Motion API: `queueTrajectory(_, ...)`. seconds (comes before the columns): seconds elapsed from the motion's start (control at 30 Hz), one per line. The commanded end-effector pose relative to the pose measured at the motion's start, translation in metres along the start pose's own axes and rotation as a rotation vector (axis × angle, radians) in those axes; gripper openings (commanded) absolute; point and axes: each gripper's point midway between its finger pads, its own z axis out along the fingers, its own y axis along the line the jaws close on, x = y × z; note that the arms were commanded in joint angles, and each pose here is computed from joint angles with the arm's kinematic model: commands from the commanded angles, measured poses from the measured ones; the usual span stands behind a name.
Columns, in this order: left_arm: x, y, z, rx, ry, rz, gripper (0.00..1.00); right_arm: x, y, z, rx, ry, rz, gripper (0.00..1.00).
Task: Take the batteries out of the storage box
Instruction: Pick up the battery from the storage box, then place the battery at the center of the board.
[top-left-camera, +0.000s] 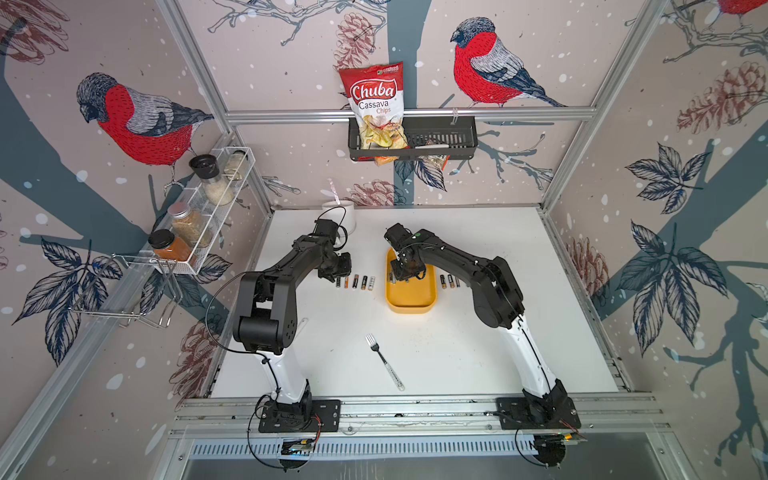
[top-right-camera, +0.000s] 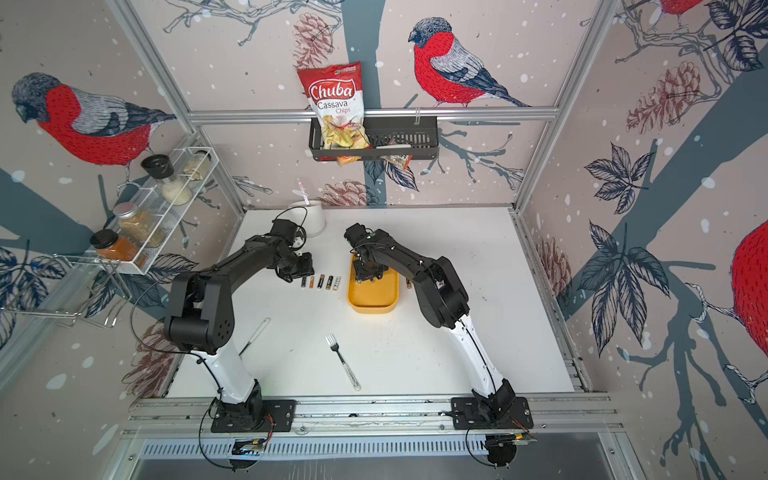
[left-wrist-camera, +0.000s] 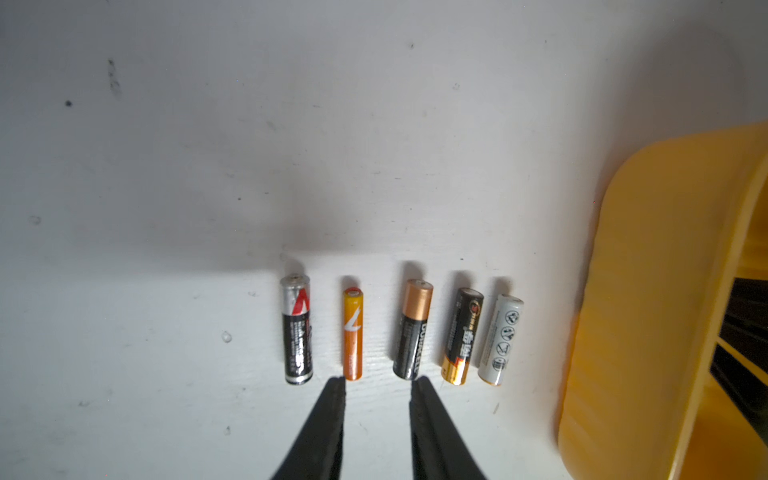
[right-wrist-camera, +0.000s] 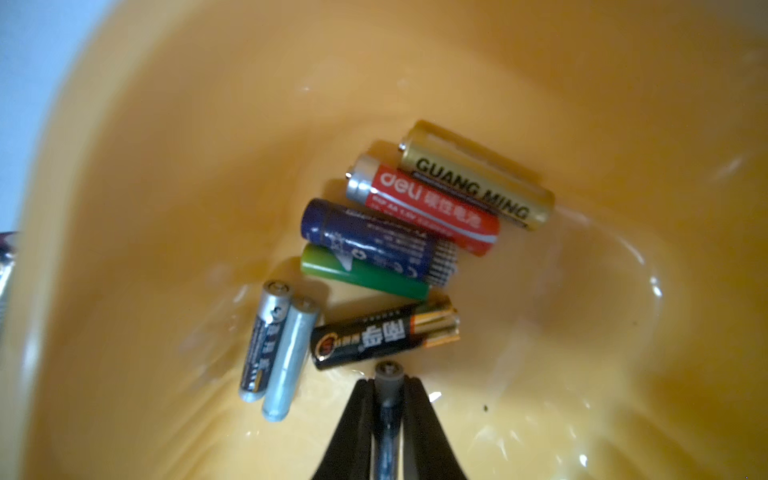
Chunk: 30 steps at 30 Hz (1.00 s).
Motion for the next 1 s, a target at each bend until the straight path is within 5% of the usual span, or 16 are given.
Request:
queueTrajectory(0.0, -0.002, -0.001, -0.003, -0.005, -0.005, 0.004, 0.32, 0.0, -0.002, -0.012, -0.016, 0.002, 0.008, 0.19)
queueTrajectory(0.97, -0.01, -0.011, 0.0, 0.015, 0.002, 0.017, 0.32, -0.011, -0.083, -0.091, 0.016, -0.109, 0.15, 0.19)
